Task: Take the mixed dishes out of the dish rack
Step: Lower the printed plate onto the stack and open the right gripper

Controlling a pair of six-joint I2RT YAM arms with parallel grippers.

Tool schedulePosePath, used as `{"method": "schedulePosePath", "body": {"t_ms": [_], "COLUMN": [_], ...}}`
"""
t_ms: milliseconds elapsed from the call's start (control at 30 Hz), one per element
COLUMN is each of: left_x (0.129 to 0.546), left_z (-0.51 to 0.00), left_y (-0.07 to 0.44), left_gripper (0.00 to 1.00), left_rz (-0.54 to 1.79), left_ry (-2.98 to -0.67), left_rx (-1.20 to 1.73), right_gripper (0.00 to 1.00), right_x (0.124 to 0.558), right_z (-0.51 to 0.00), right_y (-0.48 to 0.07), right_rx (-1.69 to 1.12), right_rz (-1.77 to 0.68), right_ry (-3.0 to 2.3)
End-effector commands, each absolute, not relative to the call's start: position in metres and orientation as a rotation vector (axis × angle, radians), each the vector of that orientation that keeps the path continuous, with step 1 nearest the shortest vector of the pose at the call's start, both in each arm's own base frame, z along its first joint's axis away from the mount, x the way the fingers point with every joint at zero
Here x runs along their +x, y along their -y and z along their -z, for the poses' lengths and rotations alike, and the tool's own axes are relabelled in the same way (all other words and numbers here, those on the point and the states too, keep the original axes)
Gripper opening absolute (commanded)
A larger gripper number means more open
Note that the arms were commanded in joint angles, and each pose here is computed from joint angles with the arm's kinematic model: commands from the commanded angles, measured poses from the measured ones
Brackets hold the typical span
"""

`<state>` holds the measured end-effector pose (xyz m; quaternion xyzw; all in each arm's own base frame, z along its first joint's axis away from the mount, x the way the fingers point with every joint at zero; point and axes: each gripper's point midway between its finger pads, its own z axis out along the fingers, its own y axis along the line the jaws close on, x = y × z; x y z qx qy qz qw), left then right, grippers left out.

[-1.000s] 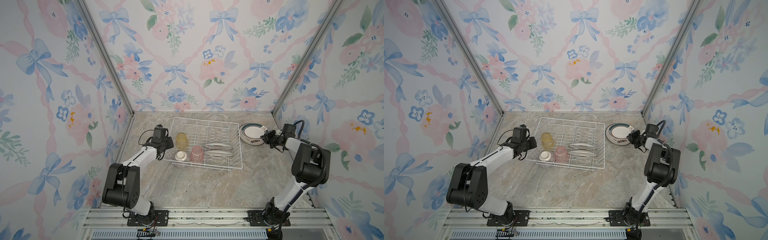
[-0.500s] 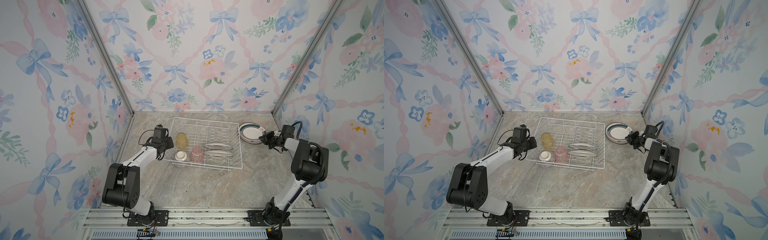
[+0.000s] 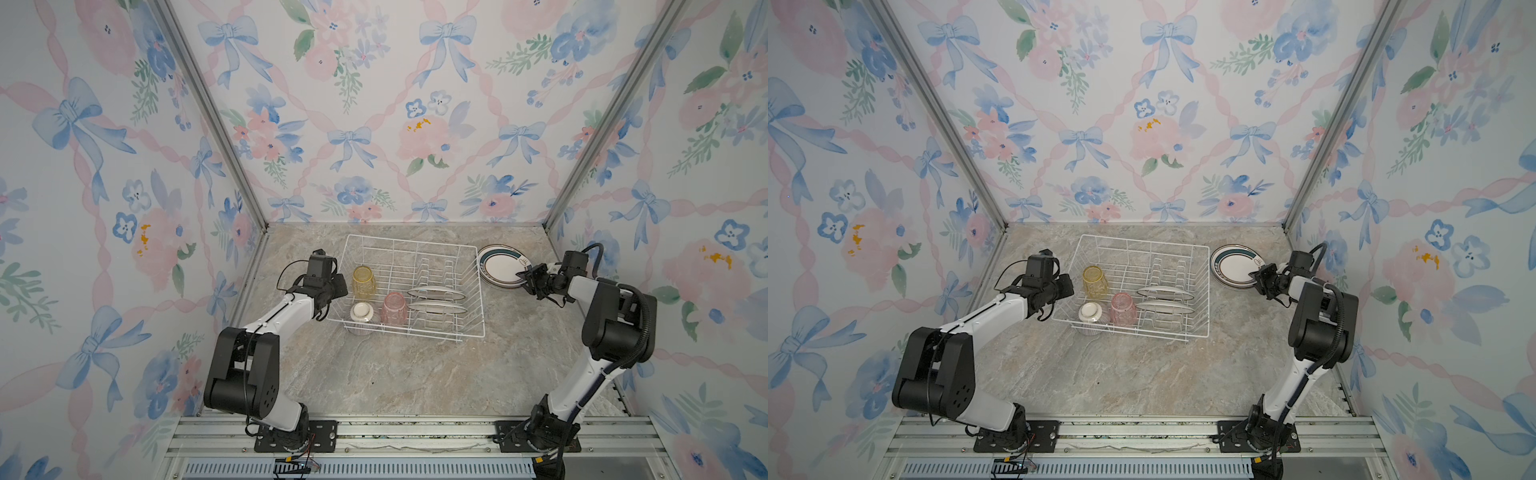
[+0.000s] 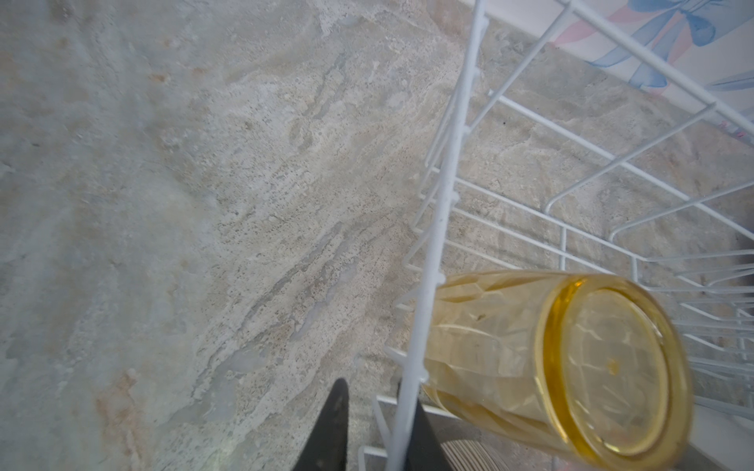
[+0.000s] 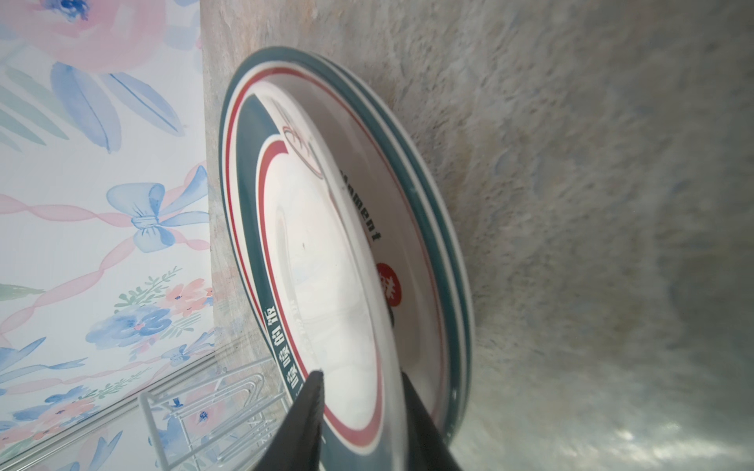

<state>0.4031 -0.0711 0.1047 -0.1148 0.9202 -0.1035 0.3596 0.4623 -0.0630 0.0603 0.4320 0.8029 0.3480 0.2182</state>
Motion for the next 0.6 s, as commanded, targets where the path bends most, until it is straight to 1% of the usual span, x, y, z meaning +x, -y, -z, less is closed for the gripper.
{"method": "schedulePosePath", "body": {"t_ms": [0, 67, 167, 567], "left_x": [0.389, 0.388, 0.388, 0.389], "left_z": [-0.088, -0.088, -0.088, -0.088], "left_y": [0.075, 0.075, 0.076, 0.077], "left_gripper": [0.21, 0.21, 0.21, 0.21], "left_rz": [0.287, 0.286, 0.288, 0.289], "left_ry": [-2.426, -2.427, -2.425, -2.426], "left_rx": [-0.356, -0.356, -0.357, -0.352], "right_gripper": [0.35, 0.40, 0.43, 0.46], "right_x": [0.452, 0.449, 0.445, 0.440], "right_z": [-0.056, -0.059, -0.067, -0.092], "right_y": [0.063, 0.065, 0.067, 0.067], "right_rx": [1.197, 1.191, 1.163, 1.082], "right_rz": [-0.944, -0.911, -0.869, -0.807], "right_ry": [-2.267, -2.280, -2.299, -2.339]}}
